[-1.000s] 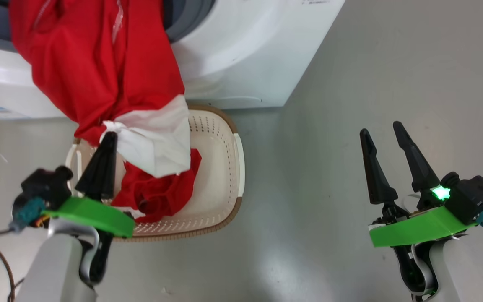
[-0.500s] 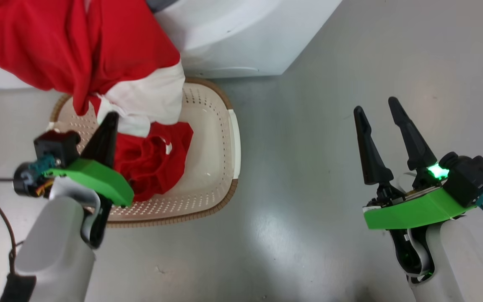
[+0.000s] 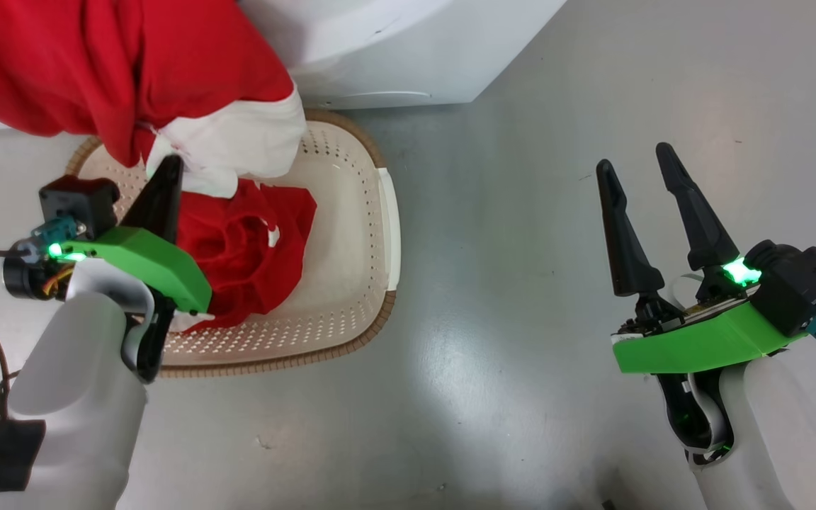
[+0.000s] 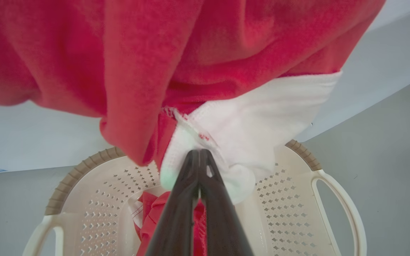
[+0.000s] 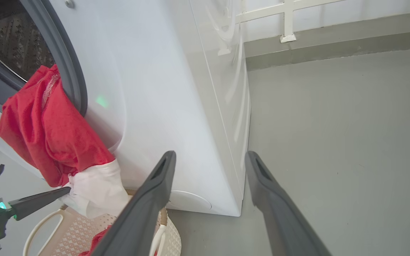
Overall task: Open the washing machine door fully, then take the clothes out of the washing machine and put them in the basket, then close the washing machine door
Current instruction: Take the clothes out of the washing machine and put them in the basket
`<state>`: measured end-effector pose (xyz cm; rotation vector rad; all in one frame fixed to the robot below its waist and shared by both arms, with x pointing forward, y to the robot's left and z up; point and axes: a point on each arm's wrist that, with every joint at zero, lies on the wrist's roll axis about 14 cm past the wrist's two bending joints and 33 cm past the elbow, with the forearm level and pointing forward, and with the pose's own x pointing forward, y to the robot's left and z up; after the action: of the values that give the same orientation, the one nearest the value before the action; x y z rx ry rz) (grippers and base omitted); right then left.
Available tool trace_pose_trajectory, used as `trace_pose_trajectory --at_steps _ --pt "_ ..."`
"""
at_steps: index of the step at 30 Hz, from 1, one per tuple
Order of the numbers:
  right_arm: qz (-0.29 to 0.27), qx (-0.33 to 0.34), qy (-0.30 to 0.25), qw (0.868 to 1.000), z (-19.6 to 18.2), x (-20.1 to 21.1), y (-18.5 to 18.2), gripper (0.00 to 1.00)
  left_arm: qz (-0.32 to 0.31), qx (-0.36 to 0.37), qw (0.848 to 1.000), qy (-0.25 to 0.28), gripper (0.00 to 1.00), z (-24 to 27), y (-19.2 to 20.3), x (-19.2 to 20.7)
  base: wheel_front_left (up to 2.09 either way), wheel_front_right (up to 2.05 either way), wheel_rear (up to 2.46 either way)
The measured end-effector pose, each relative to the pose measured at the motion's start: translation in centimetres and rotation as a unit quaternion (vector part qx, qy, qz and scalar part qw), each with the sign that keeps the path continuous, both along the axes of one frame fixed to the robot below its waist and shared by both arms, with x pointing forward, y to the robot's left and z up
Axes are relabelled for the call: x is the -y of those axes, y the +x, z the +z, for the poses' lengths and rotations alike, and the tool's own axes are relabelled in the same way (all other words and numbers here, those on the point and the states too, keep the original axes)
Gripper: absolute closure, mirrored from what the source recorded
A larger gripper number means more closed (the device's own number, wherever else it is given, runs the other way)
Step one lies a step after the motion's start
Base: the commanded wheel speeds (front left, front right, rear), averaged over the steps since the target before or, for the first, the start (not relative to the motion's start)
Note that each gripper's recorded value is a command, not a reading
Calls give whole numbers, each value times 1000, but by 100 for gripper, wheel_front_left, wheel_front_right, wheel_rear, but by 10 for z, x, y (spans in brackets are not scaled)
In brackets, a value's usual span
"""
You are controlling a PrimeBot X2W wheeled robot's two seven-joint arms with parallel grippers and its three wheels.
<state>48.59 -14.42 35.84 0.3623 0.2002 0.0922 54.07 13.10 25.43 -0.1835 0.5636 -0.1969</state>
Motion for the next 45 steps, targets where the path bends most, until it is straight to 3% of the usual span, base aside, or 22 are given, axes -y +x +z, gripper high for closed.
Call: trace_pose_trajectory --at_steps 2,5,30,45 --pt "0 -1 0 1000 -1 0 0 0 0 -1 1000 -1 11 -1 0 0 0 0 0" --pt "1 -1 1 1000 -2 -1 0 0 0 1 1000 -2 0 1 3 0 0 0 0" --pt "14 12 1 1000 6 -11 5 0 40 102 994 -30 0 60 11 -22 0 0 0" --pt "16 27 -3 1000 20 -12 6 0 89 183 979 1 0 109 -24 -62 0 0 0"
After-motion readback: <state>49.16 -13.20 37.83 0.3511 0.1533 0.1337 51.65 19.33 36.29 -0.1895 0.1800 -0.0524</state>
